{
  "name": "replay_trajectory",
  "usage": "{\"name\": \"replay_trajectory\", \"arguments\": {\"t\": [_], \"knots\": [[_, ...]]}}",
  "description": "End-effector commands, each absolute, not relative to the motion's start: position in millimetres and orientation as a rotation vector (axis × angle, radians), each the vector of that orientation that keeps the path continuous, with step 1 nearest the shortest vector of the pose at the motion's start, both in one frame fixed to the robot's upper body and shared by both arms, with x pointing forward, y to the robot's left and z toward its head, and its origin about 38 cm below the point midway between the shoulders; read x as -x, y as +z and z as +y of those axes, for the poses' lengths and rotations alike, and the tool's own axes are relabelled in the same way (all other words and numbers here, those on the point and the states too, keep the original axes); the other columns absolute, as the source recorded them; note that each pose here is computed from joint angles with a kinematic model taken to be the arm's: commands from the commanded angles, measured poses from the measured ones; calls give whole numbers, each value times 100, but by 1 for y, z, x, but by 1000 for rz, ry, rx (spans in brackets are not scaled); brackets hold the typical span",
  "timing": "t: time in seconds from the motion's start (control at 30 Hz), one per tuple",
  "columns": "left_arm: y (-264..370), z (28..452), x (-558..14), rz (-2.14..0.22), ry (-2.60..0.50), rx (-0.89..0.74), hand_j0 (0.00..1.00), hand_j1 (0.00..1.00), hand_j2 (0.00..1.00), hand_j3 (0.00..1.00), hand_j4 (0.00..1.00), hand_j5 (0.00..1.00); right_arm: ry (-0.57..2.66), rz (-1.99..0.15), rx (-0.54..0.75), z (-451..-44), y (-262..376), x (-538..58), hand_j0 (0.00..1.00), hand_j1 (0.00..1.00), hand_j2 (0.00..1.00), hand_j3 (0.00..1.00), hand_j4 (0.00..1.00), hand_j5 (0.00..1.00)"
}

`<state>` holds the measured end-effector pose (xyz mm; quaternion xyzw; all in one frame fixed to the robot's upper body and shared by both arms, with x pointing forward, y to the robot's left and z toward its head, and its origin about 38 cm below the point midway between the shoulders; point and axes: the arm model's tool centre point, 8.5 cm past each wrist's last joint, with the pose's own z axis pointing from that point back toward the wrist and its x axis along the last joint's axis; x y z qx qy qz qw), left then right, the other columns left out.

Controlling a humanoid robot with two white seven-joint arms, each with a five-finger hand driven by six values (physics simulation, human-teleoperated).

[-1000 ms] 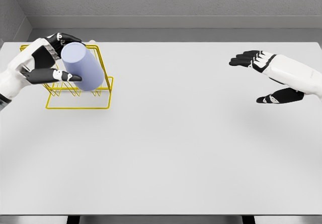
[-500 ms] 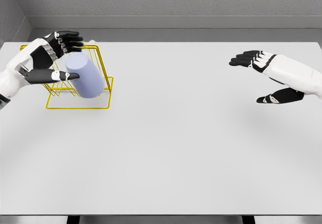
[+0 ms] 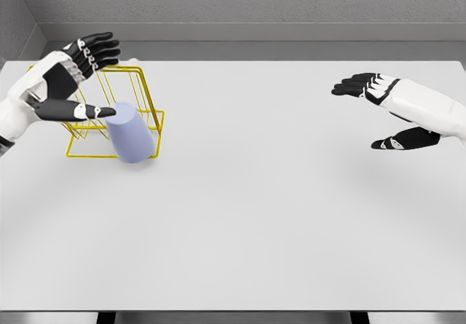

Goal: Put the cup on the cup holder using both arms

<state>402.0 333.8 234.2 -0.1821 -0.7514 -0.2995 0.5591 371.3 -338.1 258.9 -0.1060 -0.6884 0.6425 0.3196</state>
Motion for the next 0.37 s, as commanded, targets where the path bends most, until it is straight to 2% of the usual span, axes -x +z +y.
{"name": "replay_trajectory", "arguments": {"t": [0.0, 0.33], "knots": [[243, 335, -398, -1815, -723, 434, 100, 100, 100, 100, 100, 100, 1681, -1815, 273, -338, 260, -371, 100, 100, 100, 100, 100, 100], [226, 371, -371, -1914, -683, 378, 100, 100, 100, 100, 100, 100, 1681, -1812, 274, -339, 259, -371, 100, 100, 100, 100, 100, 100]]}}
